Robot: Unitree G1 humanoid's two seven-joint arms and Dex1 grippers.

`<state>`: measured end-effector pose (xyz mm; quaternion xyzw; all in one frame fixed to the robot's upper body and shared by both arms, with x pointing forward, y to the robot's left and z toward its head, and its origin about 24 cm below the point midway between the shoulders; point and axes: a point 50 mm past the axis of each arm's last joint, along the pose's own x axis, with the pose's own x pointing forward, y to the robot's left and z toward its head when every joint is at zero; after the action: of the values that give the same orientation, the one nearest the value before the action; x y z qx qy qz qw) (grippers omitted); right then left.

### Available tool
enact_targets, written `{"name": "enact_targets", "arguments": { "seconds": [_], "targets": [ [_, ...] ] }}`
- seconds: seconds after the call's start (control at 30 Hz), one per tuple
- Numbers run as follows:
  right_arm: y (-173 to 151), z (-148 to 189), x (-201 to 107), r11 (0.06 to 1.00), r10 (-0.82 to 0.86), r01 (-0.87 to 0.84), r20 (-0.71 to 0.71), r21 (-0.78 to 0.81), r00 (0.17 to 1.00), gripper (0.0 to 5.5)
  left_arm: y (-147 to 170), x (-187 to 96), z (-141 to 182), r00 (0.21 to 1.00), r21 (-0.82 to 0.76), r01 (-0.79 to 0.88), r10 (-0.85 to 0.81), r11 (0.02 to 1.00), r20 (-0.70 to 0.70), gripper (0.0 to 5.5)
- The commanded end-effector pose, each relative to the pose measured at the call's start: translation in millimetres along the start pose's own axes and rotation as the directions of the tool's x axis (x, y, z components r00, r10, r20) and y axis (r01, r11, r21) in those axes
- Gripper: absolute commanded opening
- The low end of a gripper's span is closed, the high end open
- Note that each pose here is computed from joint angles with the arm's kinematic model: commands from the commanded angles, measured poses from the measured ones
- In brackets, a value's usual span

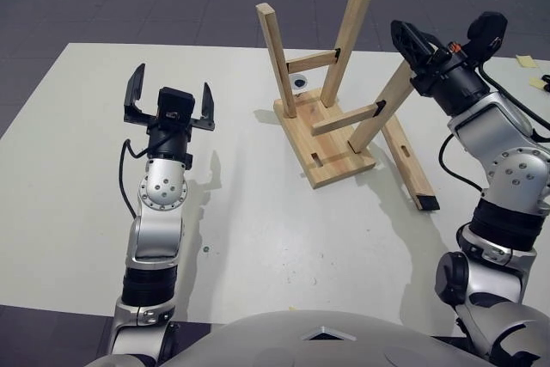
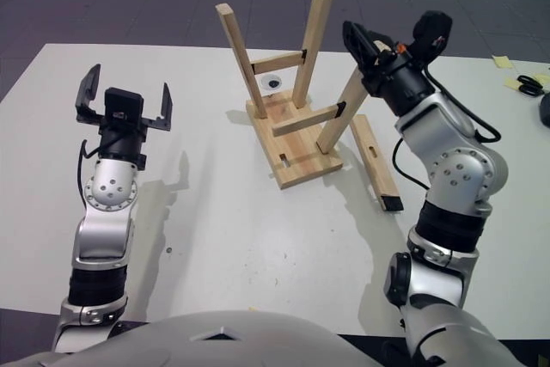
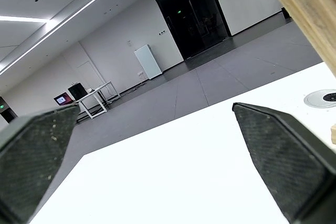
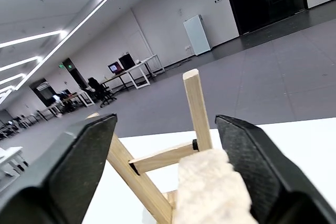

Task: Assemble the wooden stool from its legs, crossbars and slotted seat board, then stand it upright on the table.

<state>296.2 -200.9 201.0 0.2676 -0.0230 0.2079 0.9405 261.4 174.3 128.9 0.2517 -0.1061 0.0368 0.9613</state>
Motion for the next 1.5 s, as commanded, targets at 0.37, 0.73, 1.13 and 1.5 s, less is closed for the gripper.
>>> {"name": "enact_targets", "arguments": {
  "seconds": [0.37,0.73,1.13,1.5],
  "targets": [
    [-31.9,43.3,-14.1,0.964,-0.211,0.154,0.268,0.218,0.94,5.38,-29.8,-15.7,16.0,0.873,-0.123,0.485,-0.472,0.866,0.119,5.4],
    [-72.0,-4.3,-30.7,0.836,-0.44,0.424,0.036,-0.347,0.897,5.38,-51.8,-36.3,13.7,0.638,0.102,0.758,-0.765,0.644,0.089,5.4],
    [-94.4,-51.5,-80.9,0.84,-0.465,0.17,-0.523,-0.515,0.714,5.38,-55.7,-40.7,11.7,0.65,0.105,0.749,-0.757,0.654,0.075,5.4],
    [-103.0,-71.9,-103.7,0.81,-0.552,0.146,-0.652,-0.569,0.52,4.26,-66.1,-46.4,9.2,0.666,0.114,0.736,-0.744,0.667,0.056,5.4]
  ]
}}
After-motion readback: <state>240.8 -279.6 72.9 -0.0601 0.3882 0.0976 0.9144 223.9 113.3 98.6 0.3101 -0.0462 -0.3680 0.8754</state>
